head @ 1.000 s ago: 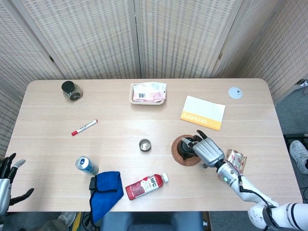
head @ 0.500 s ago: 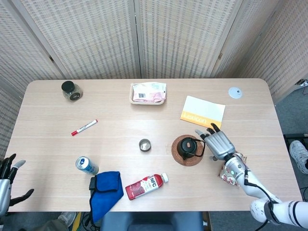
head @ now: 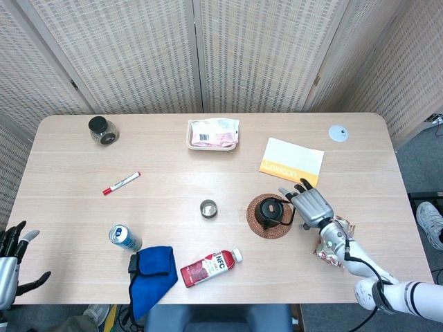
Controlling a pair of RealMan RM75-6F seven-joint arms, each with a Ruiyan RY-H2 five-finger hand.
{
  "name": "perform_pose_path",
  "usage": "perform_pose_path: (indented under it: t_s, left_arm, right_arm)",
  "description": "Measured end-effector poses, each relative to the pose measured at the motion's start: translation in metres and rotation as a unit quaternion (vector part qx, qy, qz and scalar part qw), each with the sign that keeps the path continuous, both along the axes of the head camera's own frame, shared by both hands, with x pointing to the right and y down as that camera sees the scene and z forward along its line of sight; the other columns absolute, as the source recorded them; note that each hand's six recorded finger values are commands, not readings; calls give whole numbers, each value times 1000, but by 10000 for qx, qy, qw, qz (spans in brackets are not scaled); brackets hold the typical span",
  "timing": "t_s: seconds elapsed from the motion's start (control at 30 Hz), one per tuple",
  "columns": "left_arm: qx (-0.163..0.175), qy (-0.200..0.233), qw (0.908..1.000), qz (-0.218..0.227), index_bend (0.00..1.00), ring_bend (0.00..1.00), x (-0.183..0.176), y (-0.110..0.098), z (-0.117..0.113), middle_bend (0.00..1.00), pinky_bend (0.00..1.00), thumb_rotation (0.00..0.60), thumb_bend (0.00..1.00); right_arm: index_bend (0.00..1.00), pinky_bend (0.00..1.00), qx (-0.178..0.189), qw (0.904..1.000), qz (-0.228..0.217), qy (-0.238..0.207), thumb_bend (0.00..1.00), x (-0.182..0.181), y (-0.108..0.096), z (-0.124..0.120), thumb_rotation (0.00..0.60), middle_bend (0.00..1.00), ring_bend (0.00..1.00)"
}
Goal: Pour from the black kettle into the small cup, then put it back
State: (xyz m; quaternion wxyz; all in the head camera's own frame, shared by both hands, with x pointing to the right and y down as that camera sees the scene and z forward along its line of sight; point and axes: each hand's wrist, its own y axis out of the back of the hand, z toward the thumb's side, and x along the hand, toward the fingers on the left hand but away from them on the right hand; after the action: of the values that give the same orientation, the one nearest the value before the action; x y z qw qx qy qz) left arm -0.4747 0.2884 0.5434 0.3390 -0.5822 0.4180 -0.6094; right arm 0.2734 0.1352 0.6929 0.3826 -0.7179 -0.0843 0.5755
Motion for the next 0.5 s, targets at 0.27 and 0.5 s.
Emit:
perform_pose_path:
  t_s: [0.27,0.5]
  left_arm:
    - [-13,-13,10000,-19,176,40,-2,1,0,23,0,600,56]
    - [-16,12,10000,1,176,40,-2,0,0,23,0,600,56]
  right_arm:
    - [96,35,-119,9998,-105,-74,0,-3,19,-2,600,324,113]
    - [96,35,-84,9998,-137,-128,0,-4,31,-8,600,324,116]
